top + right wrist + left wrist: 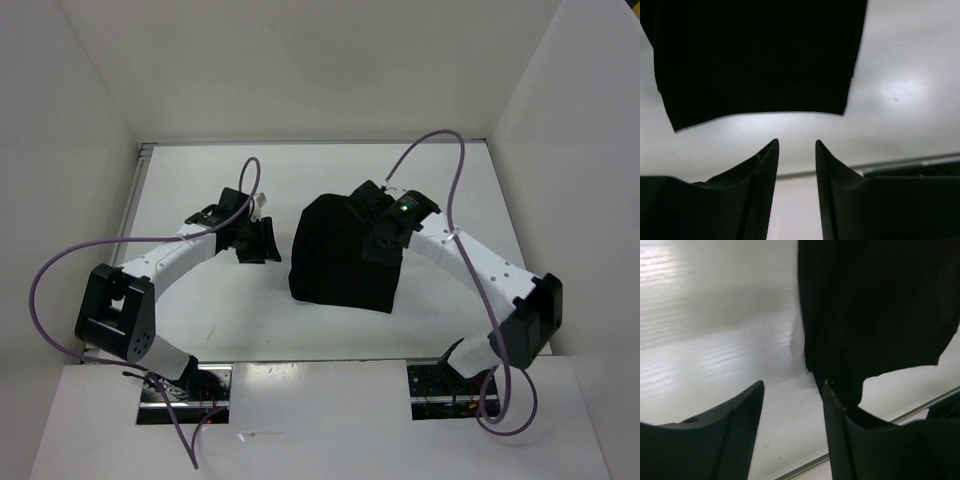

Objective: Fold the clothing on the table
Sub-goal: Flatten the skirt out

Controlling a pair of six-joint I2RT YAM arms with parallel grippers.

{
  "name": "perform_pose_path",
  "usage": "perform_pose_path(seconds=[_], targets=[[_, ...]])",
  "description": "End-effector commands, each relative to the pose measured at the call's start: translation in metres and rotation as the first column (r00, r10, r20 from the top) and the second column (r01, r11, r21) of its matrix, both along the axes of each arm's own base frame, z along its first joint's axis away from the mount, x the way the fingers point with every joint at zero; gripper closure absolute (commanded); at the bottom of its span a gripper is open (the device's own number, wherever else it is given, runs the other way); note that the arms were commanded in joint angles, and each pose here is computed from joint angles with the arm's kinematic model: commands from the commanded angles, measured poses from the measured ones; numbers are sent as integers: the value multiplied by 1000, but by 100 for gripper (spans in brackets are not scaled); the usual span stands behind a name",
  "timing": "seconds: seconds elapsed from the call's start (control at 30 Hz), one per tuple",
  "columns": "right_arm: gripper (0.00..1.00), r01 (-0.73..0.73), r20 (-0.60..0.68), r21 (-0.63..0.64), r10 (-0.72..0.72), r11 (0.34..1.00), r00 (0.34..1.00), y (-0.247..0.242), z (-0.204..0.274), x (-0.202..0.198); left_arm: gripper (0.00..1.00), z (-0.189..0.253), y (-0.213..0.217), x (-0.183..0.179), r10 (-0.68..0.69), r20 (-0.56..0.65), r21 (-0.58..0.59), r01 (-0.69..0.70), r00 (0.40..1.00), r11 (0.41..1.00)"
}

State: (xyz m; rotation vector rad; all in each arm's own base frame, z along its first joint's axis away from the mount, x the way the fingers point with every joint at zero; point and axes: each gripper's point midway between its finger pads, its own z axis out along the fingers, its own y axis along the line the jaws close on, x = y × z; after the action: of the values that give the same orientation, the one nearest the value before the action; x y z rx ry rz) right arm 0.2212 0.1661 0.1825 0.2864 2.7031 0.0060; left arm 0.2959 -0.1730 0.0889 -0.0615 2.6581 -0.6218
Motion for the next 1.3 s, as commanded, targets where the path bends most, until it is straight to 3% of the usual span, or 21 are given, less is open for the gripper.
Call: perform_pose_path(seconds=[0.0,0.03,0.07,0.1,0.17,0.33,0.53,0.67,0.9,1.07,1.17,1.23,1.27], targets=[[61,-3,59,-33,4,999,998,24,-33,45,44,24,-18,24,-58,81,-68,64,995,996],[77,1,67,-40,2,999,998,28,-40,53,56,18,-19,27,-59,65,-64,63,996,996],[85,1,79,-29,1,1000,997,37,-48,62,71,19,-23,30,-68,68,-64,72,995,995],[92,-11,45,-63,14,998,999,40,-67,66,92,25,-31,34,-83,84,-69,88,993,994],[100,3,68,-93,4,996,998,41,-79,78,100,21,-41,38,-107,71,-88,113,992,990],[100,8,19,-140,-6,990,1000,37,-119,91,100,3,-71,33,-202,-5,-127,200,979,972],[100,-13,-123,-199,-12,980,992,26,-172,72,100,-58,-66,4,-262,-181,3,267,948,964],[100,-33,-152,-149,10,988,988,40,-190,78,100,-78,-63,5,-248,-224,32,261,943,965],[100,-10,-62,26,11,1000,998,69,-180,142,100,-63,-75,40,-226,-182,-18,227,957,974],[100,-31,23,260,26,965,999,86,-160,192,99,-43,-51,80,-154,-112,44,160,982,986],[100,-33,67,296,14,955,998,79,-137,202,98,-34,-27,102,-102,-82,69,107,991,992],[92,-36,131,257,2,966,991,67,-111,203,97,-21,-21,109,-84,-50,62,87,995,994],[73,-31,152,249,-8,968,988,60,-94,196,97,-17,-13,107,-67,-44,70,70,997,995]])
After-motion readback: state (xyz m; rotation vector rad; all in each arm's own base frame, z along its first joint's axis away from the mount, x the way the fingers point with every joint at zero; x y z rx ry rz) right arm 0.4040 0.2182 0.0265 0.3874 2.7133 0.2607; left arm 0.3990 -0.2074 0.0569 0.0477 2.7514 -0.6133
